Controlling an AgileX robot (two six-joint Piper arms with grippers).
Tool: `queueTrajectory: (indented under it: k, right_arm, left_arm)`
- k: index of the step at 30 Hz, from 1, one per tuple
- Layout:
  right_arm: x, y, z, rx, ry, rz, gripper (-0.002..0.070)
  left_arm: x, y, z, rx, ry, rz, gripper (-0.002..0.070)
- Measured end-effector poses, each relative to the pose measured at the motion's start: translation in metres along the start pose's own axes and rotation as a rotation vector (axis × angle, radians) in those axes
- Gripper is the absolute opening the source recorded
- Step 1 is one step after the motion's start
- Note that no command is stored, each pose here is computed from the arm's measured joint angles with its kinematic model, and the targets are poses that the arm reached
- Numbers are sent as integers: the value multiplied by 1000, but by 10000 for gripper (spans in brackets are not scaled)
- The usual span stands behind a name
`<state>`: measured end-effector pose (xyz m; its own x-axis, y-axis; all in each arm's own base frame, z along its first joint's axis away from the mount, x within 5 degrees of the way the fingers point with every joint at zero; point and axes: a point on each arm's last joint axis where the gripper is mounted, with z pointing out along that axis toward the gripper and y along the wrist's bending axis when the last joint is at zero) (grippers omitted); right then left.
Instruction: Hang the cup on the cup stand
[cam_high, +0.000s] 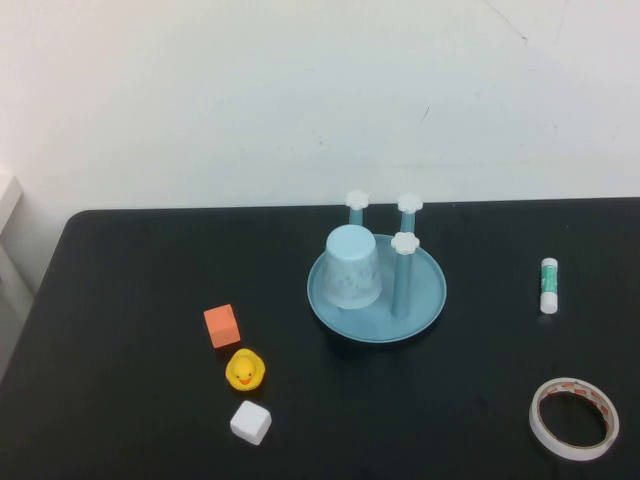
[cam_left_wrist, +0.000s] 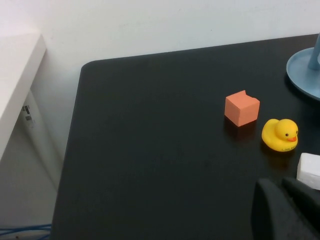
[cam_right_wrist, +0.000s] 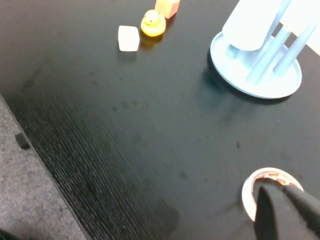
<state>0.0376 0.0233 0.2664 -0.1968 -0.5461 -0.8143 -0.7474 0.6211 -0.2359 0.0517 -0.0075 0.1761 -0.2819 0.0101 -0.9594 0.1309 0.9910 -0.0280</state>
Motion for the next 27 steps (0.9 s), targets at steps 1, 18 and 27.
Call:
queueTrajectory:
  k: [1, 18, 27]
  right_arm:
    - [0, 0, 0, 0, 0, 0, -1]
    - [15, -9, -20, 340, -92, 177, -1]
    - [51, -14, 15, 777, -183, 267, -1]
  left_arm:
    - [0, 0, 0, 0, 0, 0, -1]
    - [0, 0, 0, 1, 0, 1, -1]
    - [0, 0, 0, 1, 0, 1, -1]
